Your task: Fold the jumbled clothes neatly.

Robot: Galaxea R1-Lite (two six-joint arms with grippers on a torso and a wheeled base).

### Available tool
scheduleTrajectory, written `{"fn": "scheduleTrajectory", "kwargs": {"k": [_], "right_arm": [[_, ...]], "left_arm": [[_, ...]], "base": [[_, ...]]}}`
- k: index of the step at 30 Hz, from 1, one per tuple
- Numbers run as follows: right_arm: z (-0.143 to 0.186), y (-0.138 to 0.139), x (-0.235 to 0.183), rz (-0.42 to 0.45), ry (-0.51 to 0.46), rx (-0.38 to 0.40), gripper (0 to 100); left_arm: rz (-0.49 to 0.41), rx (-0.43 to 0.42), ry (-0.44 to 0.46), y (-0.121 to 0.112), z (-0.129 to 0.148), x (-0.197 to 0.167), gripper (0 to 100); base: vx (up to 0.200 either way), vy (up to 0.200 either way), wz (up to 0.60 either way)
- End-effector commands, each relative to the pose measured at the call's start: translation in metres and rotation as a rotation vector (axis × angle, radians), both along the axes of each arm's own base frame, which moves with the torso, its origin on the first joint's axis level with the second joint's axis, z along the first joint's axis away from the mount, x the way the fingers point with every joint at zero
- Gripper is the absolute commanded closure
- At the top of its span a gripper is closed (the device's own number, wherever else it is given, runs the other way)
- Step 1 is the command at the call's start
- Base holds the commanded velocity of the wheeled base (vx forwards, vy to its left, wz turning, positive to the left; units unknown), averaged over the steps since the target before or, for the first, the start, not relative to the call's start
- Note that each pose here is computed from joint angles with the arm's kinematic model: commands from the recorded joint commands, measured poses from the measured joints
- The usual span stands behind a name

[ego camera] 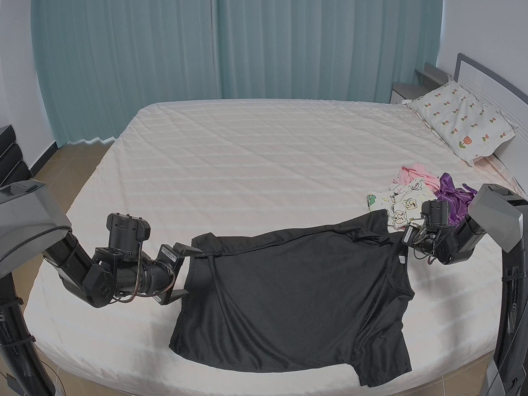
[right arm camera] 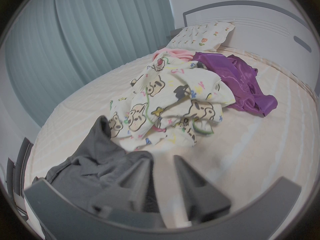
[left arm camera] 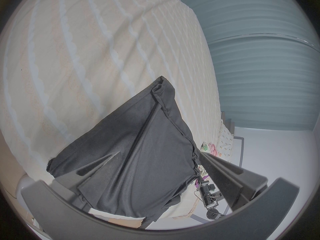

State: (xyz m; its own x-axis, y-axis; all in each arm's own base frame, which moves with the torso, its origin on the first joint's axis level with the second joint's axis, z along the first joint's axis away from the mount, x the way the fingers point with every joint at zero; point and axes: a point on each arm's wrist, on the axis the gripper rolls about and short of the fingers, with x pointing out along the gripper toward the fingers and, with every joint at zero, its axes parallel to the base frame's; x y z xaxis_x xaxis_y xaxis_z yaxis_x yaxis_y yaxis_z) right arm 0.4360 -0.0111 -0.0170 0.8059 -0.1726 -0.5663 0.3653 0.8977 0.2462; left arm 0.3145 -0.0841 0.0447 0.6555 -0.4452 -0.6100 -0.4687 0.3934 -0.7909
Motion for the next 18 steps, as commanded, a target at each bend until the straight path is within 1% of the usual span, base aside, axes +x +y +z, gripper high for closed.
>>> {"fn": "scheduleTrajectory", "kwargs": {"k": [1, 6, 7, 13, 14, 18], "right_arm": [[-0.011, -0.006, 0.005, -0.02, -0.004, 0.009, 0], [0.001, -0.013, -0.008, -0.013, 0.003, 0.037, 0], [0.007, -0.016, -0.013, 0.002, 0.0, 0.062, 0], [0.013, -0.03, -0.018, -0.036, -0.011, 0.078, 0], [0.014, -0.032, -0.023, -0.046, -0.004, 0.097, 0], [0.018, -0.03, -0.035, -0.028, 0.02, 0.122, 0]], "left_arm": [[0.001, 0.0, 0.0, 0.0, 0.0, 0.0, 0], [0.0, -0.001, 0.0, 0.0, 0.0, 0.0, 0], [0.0, -0.001, -0.001, 0.0, 0.0, 0.0, 0], [0.001, -0.001, 0.002, 0.0, 0.0, -0.002, 0], [0.001, -0.001, 0.002, 0.0, 0.0, -0.002, 0], [0.002, 0.0, 0.002, 0.0, 0.0, -0.002, 0]], "base": [[0.0, 0.0, 0.0], [0.0, 0.0, 0.0], [0.0, 0.0, 0.0], [0.0, 0.0, 0.0], [0.0, 0.0, 0.0], [0.0, 0.0, 0.0]]}}
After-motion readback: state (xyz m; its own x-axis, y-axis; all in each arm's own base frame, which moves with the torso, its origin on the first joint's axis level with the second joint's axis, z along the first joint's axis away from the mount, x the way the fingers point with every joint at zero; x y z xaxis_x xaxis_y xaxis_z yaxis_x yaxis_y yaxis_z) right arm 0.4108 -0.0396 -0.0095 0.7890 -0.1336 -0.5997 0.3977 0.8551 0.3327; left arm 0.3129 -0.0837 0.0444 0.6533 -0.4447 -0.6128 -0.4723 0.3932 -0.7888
